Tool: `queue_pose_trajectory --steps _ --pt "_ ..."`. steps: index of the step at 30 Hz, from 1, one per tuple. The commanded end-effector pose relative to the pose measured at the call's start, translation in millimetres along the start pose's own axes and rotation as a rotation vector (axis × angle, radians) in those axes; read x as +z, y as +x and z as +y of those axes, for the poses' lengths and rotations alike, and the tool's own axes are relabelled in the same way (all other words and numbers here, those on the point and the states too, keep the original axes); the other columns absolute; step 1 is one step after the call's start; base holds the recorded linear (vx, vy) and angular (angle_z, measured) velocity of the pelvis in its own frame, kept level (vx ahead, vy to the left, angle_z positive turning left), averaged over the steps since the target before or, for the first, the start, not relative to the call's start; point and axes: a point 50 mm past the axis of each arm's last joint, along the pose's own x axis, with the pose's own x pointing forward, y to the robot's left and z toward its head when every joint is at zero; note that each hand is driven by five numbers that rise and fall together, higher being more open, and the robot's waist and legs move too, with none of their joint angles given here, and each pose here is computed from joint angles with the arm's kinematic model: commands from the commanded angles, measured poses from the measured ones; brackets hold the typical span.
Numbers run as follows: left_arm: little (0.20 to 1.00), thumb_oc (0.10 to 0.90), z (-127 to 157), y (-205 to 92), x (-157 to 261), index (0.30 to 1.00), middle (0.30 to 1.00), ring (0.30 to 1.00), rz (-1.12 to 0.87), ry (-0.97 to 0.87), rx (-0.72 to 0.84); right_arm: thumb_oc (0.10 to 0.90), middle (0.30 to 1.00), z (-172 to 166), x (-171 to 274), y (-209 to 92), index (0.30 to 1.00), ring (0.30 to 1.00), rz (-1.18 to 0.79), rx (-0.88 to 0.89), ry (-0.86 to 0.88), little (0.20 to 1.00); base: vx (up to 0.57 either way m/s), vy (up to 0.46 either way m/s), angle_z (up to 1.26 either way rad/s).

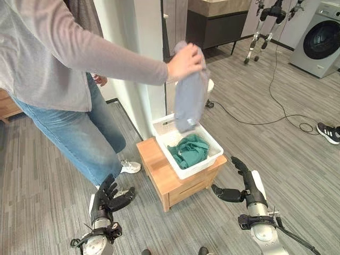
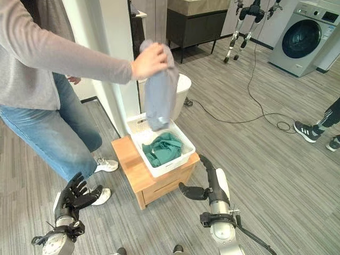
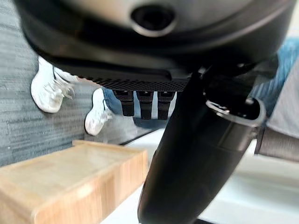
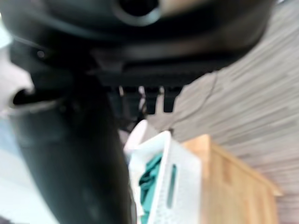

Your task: Pick up bed clothes into laundry basket.

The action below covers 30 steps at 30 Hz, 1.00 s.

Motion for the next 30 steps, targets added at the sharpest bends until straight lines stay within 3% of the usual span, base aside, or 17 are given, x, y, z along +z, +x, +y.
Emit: queue_pose_trajectory --steps 1,30 --pt "0.900 0.800 4.1 10.9 60.5 0.900 0.900 0.900 -0.303 -0.041 0.007 0.800 0.900 -24.6 64.2 21.9 0.900 0.900 -0.334 -0.093 0.015 0.900 -0.01 -0.013 0.20" --pt "0.900 0.800 45.6 9.8 81.3 0.900 0.900 0.900 -0.409 -0.053 0.194 0.800 0.900 -42.3 107.0 35.3 0.900 0.900 -0.544 -0.063 -0.017 0.900 -0.02 -0.034 0.25"
